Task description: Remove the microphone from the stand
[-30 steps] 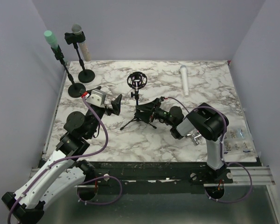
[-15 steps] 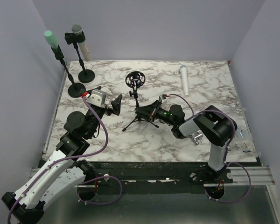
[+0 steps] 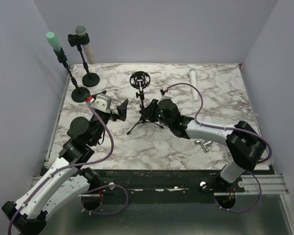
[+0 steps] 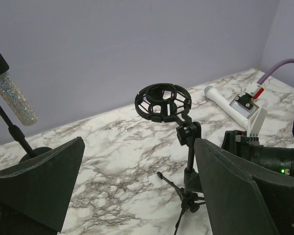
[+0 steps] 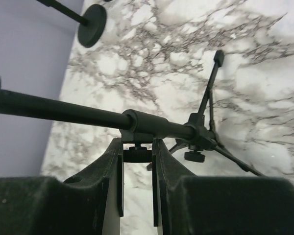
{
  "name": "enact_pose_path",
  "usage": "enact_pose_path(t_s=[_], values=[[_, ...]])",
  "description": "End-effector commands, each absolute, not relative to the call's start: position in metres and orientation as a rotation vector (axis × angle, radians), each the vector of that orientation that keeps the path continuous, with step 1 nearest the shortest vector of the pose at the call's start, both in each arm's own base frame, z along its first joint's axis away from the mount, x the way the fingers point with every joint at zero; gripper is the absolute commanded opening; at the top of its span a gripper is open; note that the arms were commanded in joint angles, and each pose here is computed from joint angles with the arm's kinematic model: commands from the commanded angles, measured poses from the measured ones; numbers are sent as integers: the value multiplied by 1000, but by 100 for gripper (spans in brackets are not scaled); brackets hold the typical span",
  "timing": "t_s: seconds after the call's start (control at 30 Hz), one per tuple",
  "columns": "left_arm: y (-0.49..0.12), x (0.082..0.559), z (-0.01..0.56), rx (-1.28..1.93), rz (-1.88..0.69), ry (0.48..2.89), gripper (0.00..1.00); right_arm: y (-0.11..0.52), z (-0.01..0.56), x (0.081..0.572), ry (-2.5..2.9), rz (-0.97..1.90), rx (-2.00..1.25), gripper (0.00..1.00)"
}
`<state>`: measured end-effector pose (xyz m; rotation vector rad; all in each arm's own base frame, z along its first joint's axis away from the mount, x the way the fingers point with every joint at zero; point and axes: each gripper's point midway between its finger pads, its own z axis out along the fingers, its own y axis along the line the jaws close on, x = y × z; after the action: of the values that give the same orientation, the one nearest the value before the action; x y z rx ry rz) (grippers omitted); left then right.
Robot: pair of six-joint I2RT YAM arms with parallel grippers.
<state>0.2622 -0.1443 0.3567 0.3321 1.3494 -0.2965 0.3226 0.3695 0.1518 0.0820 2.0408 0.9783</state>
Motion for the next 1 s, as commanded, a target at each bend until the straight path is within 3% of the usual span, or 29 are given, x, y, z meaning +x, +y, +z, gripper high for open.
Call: enact_pose_path(t_s=[0.0, 0.3, 0.67, 0.73, 0.87, 0.97], values=[[-147, 260, 360, 351, -305, 1343, 97, 328, 91, 320, 2155, 374, -128, 1], [-148, 261, 359, 353, -305, 1348, 97, 319, 109, 312, 1968, -151, -250, 1], [-147, 262, 360, 347, -300, 1347, 97, 337, 137, 315, 1867, -226, -341, 14], [-147, 261, 359, 347, -301, 1347, 97, 340, 142, 314, 1869, -194, -352, 24], [-146, 261, 361, 344, -301, 1344, 97, 350, 159, 302, 1896, -14, -347, 60], [-146, 261, 361, 343, -300, 1344, 97, 354, 179, 290, 1899, 143, -328, 76]])
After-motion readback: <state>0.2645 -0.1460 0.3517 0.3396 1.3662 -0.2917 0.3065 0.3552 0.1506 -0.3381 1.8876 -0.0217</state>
